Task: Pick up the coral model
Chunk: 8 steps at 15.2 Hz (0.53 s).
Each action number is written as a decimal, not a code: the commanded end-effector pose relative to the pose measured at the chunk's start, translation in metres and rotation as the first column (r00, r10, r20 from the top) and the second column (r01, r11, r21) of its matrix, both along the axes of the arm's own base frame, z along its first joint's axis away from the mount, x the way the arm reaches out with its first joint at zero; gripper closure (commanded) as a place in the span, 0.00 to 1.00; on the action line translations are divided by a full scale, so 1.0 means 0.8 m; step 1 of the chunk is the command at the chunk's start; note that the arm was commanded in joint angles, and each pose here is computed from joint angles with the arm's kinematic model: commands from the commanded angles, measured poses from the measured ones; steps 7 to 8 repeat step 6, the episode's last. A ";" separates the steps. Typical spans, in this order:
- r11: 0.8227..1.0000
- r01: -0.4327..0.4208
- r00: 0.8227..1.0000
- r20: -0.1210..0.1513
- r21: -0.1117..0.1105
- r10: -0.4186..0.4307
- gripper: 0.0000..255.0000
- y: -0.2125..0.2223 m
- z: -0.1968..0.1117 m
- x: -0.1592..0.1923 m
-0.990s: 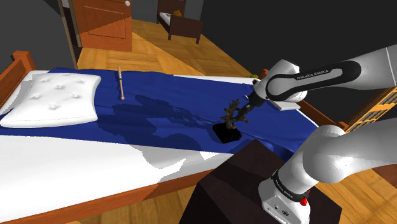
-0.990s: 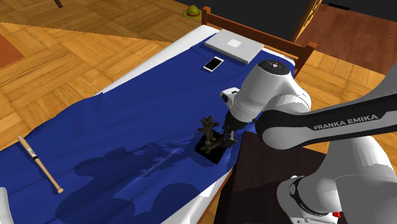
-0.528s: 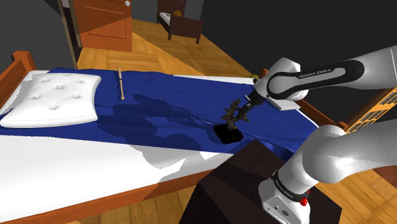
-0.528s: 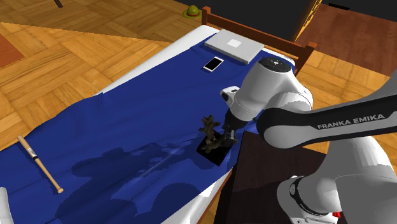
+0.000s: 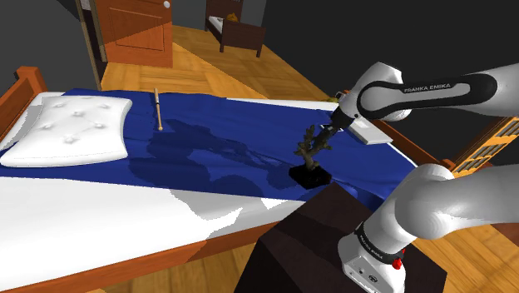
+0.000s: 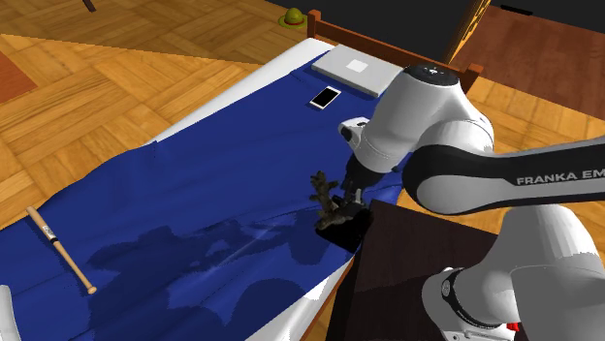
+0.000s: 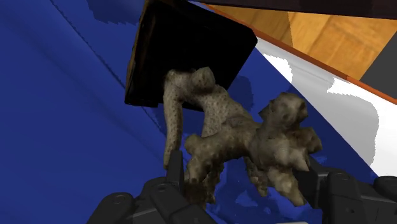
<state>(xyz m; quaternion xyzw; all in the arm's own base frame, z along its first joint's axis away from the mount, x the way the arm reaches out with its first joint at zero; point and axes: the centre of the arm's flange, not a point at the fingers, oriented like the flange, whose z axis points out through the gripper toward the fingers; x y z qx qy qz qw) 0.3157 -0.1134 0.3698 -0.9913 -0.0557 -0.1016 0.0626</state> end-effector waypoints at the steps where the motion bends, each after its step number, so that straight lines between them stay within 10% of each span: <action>1: 1.000 0.000 1.000 0.001 0.000 0.000 1.00 -0.001 0.016 0.000; 8: 1.000 0.000 1.000 0.001 0.000 0.000 1.00 -0.001 0.037 0.000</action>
